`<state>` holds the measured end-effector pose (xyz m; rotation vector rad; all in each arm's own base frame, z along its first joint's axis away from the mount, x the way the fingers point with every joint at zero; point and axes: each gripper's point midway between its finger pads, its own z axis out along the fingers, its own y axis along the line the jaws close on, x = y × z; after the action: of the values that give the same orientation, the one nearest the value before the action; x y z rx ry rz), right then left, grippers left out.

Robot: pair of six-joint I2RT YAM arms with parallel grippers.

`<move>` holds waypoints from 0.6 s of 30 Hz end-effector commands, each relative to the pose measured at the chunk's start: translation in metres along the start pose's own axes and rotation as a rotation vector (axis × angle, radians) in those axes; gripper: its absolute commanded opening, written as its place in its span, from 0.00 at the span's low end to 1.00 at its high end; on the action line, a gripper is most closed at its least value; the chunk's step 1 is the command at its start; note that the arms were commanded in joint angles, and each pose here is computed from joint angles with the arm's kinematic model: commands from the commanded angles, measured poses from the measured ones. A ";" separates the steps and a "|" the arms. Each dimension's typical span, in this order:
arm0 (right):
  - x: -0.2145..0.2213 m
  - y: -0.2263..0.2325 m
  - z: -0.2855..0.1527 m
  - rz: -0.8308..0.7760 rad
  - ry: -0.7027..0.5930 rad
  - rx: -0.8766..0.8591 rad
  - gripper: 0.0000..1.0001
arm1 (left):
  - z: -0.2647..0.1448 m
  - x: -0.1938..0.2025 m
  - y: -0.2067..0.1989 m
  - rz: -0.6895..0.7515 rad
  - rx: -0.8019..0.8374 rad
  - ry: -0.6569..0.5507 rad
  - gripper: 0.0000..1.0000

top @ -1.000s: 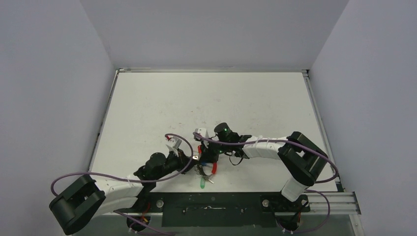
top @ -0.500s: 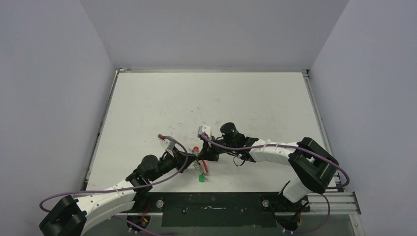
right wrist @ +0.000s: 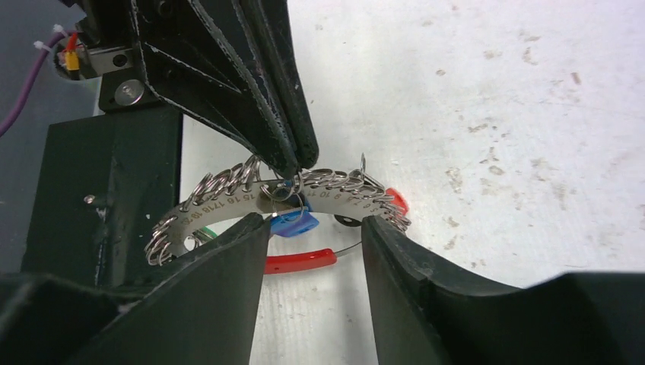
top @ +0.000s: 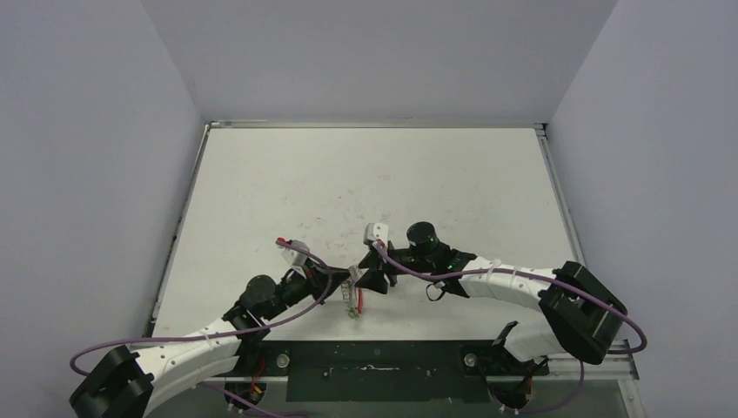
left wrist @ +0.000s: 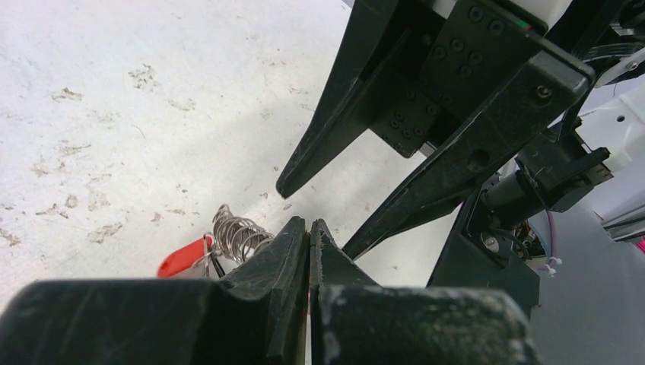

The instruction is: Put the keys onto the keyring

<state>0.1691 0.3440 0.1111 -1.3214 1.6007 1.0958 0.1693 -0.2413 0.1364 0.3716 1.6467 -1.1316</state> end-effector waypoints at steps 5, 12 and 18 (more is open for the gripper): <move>-0.029 -0.029 -0.032 -0.080 -0.060 0.165 0.59 | 0.004 -0.016 0.001 0.102 0.014 -0.082 0.00; -0.037 -0.051 -0.059 -0.043 -0.109 0.259 0.82 | 0.042 -0.048 0.001 0.196 0.046 -0.106 0.00; -0.037 -0.069 -0.079 0.030 -0.152 0.323 0.99 | 0.080 -0.078 0.003 0.173 0.165 -0.178 0.00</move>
<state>0.2311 0.2843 0.1482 -1.0652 1.6303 0.8755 0.2312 -0.2634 0.1346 0.4557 1.6320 -1.0203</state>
